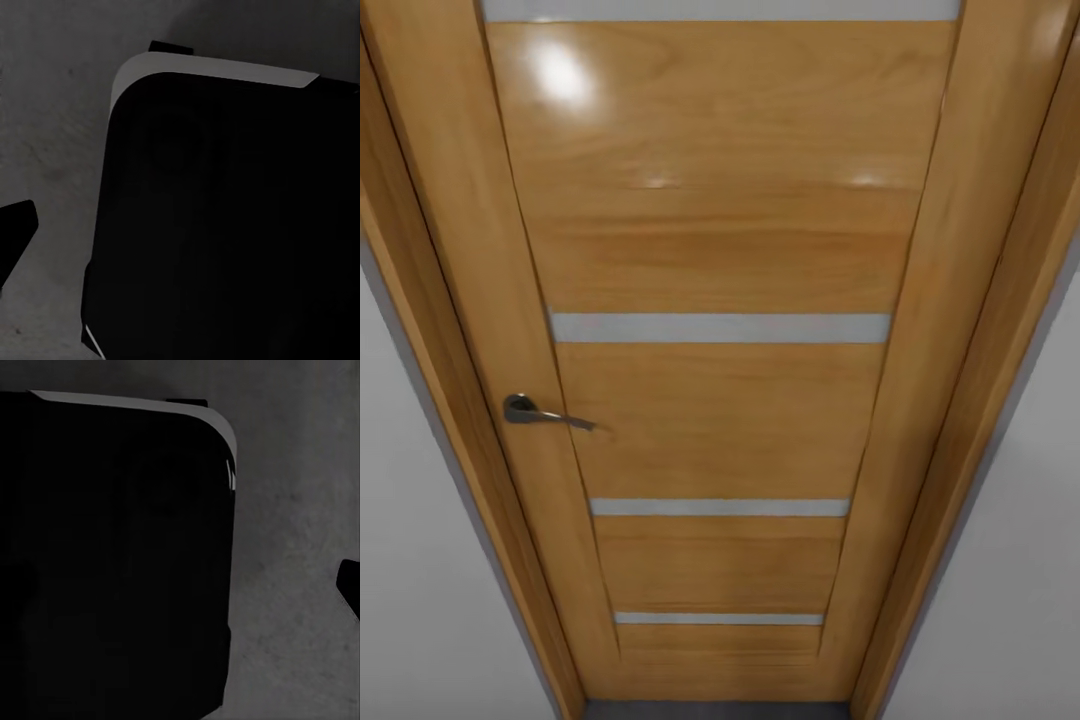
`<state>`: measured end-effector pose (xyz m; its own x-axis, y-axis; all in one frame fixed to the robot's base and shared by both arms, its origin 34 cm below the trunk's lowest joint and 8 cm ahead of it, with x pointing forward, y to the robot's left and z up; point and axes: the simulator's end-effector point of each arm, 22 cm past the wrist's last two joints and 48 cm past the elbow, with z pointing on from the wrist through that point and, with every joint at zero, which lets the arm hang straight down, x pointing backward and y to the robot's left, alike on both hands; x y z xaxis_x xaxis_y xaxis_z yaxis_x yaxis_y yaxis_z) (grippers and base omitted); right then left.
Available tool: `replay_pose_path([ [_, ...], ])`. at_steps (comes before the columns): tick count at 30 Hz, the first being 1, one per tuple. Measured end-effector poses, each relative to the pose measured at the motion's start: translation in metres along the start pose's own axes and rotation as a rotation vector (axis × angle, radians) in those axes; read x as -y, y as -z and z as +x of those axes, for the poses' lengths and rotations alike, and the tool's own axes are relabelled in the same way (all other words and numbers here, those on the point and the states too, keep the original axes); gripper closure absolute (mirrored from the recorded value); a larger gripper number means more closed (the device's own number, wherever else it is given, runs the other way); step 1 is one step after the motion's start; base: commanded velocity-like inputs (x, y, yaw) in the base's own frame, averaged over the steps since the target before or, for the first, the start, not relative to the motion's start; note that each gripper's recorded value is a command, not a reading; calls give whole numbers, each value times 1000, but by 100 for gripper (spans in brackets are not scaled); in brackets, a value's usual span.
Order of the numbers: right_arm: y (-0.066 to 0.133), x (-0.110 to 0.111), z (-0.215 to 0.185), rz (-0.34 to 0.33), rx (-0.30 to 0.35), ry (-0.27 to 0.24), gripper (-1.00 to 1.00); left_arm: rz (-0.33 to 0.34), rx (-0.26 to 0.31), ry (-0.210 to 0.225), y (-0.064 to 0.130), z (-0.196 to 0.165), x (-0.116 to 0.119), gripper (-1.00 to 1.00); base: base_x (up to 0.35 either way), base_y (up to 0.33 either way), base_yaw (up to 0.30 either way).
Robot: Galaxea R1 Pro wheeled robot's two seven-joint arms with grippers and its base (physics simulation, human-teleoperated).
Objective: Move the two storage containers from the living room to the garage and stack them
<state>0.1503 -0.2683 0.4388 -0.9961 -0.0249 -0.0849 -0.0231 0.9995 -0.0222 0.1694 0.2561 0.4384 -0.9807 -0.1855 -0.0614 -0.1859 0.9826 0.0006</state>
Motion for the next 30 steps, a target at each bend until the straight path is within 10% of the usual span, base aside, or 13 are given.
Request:
replay_pose_path([
  [30, 0, -1, -1, 0, 4, -2, -100, 0, 0, 0, 0, 0, 0, -100, 90, 0, 48],
])
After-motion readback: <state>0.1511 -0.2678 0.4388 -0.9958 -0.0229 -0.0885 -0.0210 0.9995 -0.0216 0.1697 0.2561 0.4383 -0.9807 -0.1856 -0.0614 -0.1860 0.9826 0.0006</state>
